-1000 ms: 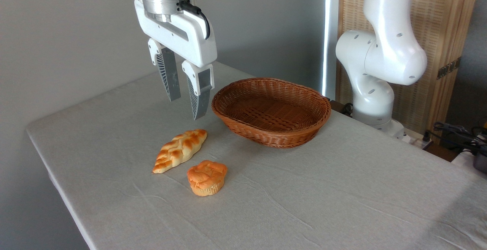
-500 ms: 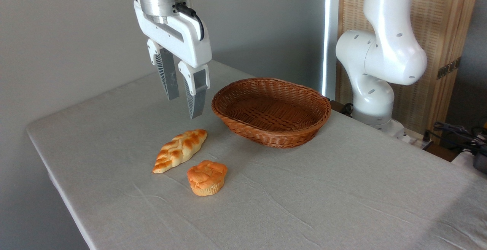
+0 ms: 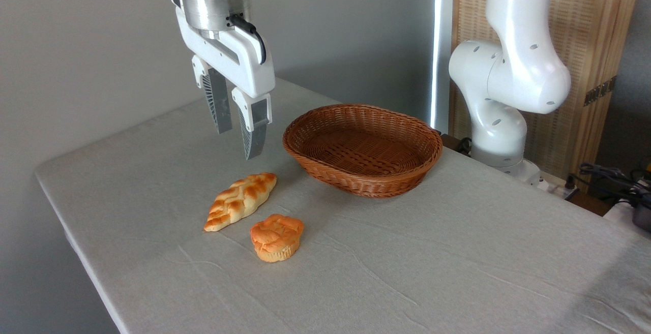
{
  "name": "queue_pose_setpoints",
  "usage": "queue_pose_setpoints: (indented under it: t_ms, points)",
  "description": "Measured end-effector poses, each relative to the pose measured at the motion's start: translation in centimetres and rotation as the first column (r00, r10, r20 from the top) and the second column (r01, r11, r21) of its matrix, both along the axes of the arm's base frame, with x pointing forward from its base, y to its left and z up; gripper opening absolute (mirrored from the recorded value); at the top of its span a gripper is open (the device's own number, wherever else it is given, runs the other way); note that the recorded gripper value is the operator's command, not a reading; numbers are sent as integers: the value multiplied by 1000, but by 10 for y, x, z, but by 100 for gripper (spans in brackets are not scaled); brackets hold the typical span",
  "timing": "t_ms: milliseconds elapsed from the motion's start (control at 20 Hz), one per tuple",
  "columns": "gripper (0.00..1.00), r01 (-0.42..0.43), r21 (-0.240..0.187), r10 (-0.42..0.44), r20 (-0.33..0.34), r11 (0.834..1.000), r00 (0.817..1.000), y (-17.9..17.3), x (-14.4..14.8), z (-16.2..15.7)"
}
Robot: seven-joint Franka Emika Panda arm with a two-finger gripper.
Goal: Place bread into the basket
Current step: 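Lower the open gripper down onto the braided bread roll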
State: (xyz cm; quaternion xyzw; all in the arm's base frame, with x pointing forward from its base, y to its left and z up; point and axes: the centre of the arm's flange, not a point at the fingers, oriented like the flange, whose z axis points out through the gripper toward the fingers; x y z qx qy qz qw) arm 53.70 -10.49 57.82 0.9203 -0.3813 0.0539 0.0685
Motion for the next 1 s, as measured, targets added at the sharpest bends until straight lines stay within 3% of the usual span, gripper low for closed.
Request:
queue_pose_setpoints:
  t_ms: [250, 500, 650, 1000]
  points:
    - [100, -65, -16, 65, 33, 998, 997, -53, -2, -26]
    - [100, -24, 64, 25, -18, 998, 1000, -121, -25, -104]
    - [100, -37, 95, 38, -9, 995, 999, -127, -28, -135]
    - [100, -7, 162, 3, 25, 987, 1000, -121, -27, -135]
